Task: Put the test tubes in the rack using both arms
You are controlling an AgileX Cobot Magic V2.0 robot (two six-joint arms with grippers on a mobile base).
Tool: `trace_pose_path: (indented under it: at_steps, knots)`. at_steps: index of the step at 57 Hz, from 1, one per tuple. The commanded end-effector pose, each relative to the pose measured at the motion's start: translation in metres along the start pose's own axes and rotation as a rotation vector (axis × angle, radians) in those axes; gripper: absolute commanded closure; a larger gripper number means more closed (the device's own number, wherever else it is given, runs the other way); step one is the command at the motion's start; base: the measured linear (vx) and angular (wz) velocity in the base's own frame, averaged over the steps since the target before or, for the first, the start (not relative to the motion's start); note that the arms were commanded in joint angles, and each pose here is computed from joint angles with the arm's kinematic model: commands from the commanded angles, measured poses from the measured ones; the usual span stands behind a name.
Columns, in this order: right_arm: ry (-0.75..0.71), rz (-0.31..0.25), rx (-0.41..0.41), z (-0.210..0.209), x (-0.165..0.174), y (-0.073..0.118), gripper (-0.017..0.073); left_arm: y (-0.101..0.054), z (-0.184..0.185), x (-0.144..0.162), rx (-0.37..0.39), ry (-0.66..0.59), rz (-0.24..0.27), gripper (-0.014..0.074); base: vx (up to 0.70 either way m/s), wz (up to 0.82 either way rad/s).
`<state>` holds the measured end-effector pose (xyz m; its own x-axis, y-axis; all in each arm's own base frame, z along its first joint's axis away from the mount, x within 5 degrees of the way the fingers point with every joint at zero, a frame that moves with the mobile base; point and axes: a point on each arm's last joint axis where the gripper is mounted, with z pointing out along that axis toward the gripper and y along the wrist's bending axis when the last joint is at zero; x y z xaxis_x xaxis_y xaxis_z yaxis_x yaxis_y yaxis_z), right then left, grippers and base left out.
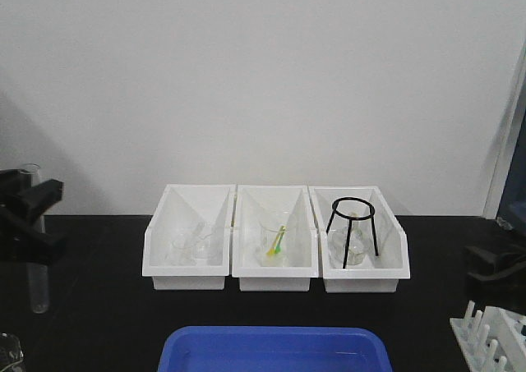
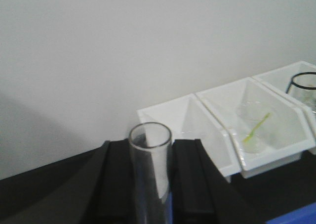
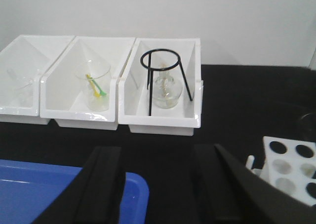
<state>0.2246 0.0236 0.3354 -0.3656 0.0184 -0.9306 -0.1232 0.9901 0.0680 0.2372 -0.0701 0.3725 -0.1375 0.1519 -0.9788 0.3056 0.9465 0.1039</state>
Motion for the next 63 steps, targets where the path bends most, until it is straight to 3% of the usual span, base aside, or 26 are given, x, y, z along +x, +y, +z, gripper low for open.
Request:
trace_pose_path:
  at_steps: [1, 12, 19, 28, 39, 49, 55, 63]
  knots:
    - [-0.113, -0.013, -0.022, 0.002, -0.012, 0.009, 0.0187, -0.011, -0.003, -0.022, 0.038, -0.121, -0.043, 0.0616, 0.0, 0.0]
    - [-0.096, -0.178, -0.21, 0.018, -0.001, 0.062, 0.019, -0.047, 0.003, -0.019, 0.174, -0.109, -0.047, 0.0616, 0.0, 0.0]
    - [-0.096, -0.225, -0.323, 0.022, 0.009, 0.097, 0.019, -0.066, 0.003, -0.018, 0.242, -0.111, -0.039, 0.0616, 0.0, 0.0]
    - [-0.123, -0.269, -0.453, 0.019, 0.021, 0.14, 0.019, -0.076, 0.001, -0.023, 0.273, -0.159, -0.037, 0.0616, 0.0, 0.0]
    - [-0.176, -0.292, -0.547, 0.009, 0.028, 0.172, 0.0131, -0.076, 0.0, -0.024, 0.275, -0.167, -0.041, 0.0616, 0.0, 0.0]
    - [-0.268, -0.276, -0.609, -0.005, 0.029, 0.194, 0.0052, -0.079, -0.001, -0.024, 0.288, -0.165, -0.063, 0.0616, 0.0, 0.0]
    - [-0.305, -0.265, -0.622, -0.009, 0.028, 0.2, 0.0048, -0.086, -0.003, -0.024, 0.315, -0.162, -0.06, 0.0616, 0.0, 0.0]
    - [-0.305, -0.207, -0.626, -0.009, 0.027, 0.2, 0.005, -0.098, -0.007, -0.022, 0.367, -0.139, -0.05, 0.0616, 0.0, 0.0]
